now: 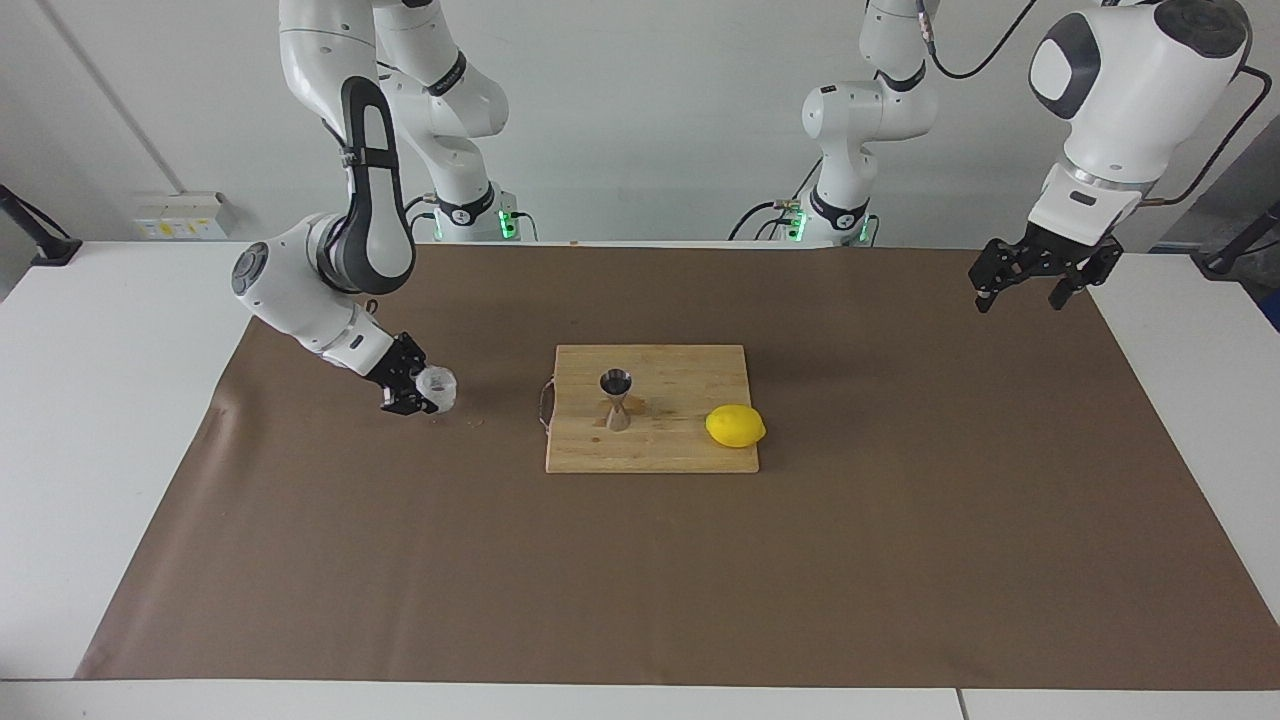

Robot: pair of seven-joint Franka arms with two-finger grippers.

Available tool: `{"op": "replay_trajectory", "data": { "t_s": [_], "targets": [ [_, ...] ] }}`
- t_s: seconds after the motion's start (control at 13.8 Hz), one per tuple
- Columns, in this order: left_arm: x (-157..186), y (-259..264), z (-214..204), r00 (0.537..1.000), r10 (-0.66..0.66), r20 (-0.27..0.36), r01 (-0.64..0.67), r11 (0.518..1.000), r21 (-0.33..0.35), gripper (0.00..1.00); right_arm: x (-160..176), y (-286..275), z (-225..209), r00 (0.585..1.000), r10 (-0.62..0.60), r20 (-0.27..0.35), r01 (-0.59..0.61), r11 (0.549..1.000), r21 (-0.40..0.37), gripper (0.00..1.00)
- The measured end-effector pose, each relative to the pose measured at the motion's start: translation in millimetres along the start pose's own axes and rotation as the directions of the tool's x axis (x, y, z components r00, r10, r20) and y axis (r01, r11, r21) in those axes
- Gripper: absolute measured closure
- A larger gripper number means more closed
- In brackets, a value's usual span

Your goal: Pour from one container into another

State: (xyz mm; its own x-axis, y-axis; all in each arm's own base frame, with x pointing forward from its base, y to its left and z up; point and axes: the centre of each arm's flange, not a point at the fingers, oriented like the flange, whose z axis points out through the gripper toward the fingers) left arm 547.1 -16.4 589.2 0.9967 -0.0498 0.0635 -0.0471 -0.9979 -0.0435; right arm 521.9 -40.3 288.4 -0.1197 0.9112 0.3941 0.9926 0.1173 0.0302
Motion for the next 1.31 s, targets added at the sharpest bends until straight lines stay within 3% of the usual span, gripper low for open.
{"op": "replay_trajectory", "data": {
  "t_s": [0.22, 0.29, 0.58, 0.65, 1.09, 1.31],
  "targets": [
    [0.0, 0.0, 0.0, 1.0, 0.0, 0.0, 0.0, 1.0, 0.0, 0.0, 2.4, 2.6, 0.6, 0.999, -0.027, 0.018, 0.027, 0.999, -0.02, 0.52],
    [0.0, 0.0, 0.0, 1.0, 0.0, 0.0, 0.0, 1.0, 0.0, 0.0, 5.5, 3.0, 2.3, 0.999, -0.033, 0.018, 0.034, 0.999, -0.017, 0.46],
    [0.0, 0.0, 0.0, 1.0, 0.0, 0.0, 0.0, 1.0, 0.0, 0.0, 12.5, 4.4, 5.3, 0.999, -0.047, 0.017, 0.047, 0.999, -0.012, 0.04],
    [0.0, 0.0, 0.0, 1.0, 0.0, 0.0, 0.0, 1.0, 0.0, 0.0, 12.6, 4.7, 4.7, 0.999, -0.048, 0.018, 0.048, 0.999, -0.014, 0.0],
    [0.0, 0.0, 0.0, 1.0, 0.0, 0.0, 0.0, 1.0, 0.0, 0.0, 25.1, 15.7, -34.4, 0.998, -0.062, 0.013, 0.062, 0.996, -0.059, 0.0],
    [0.0, 0.0, 0.0, 1.0, 0.0, 0.0, 0.0, 1.0, 0.0, 0.0, 40.8, 14.5, -67.2, 1.0, -0.014, -0.002, 0.014, 0.999, -0.046, 0.0]
  ]
}}
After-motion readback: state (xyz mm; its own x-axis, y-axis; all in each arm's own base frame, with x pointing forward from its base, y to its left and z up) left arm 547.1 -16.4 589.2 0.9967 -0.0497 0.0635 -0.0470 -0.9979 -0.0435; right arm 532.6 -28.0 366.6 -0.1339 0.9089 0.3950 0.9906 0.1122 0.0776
